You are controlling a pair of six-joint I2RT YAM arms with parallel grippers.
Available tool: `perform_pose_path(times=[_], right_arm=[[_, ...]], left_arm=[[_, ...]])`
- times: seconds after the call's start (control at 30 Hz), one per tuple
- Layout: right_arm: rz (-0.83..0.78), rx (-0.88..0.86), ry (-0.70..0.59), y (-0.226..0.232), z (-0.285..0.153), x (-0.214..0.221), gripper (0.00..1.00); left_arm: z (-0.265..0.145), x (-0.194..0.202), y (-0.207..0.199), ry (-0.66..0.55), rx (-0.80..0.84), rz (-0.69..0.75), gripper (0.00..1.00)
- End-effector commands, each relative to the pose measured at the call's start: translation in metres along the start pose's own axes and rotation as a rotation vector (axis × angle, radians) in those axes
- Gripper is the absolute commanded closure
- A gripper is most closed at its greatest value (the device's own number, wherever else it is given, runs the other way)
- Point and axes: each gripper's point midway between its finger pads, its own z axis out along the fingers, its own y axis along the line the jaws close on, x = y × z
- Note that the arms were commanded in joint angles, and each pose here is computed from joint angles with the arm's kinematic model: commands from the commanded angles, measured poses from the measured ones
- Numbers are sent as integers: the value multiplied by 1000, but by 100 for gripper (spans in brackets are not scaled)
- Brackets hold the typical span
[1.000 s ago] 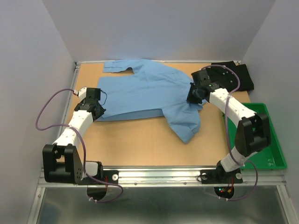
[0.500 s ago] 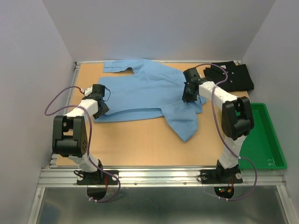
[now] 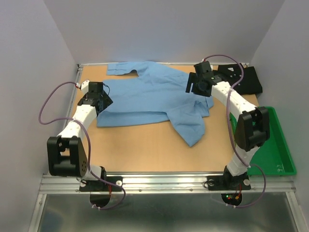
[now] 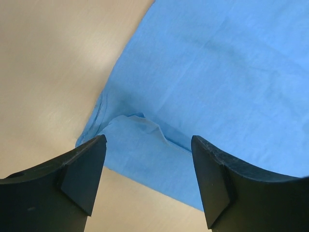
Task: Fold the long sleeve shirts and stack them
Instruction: Fold the shirt
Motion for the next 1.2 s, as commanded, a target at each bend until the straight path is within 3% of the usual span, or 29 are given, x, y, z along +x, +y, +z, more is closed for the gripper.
perform_pose_path(times=[0.0, 0.3, 0.53, 0.93, 1.03, 1.13, 1.17], right_arm=[[20, 6, -69, -17, -27, -6, 19], [36, -167, 0, -24, -69, 62, 19], [157, -167, 155, -56, -75, 164, 18], [322, -336, 126, -45, -65, 208, 29], [339, -379, 103, -38, -60, 206, 39], [307, -421, 67, -31, -66, 193, 77], [285, -444, 27, -27, -72, 179, 95]], left_arm=[[-27, -10, 9, -64, 34, 5, 18], [-40, 31, -3, 23, 217, 87, 21], [-49, 46, -18, -29, 376, 132, 21], [-46, 61, -29, -43, 412, 190, 21], [-47, 61, -30, -45, 416, 190, 21], [-48, 63, -32, -41, 424, 195, 21], [-49, 63, -32, -46, 425, 195, 21]])
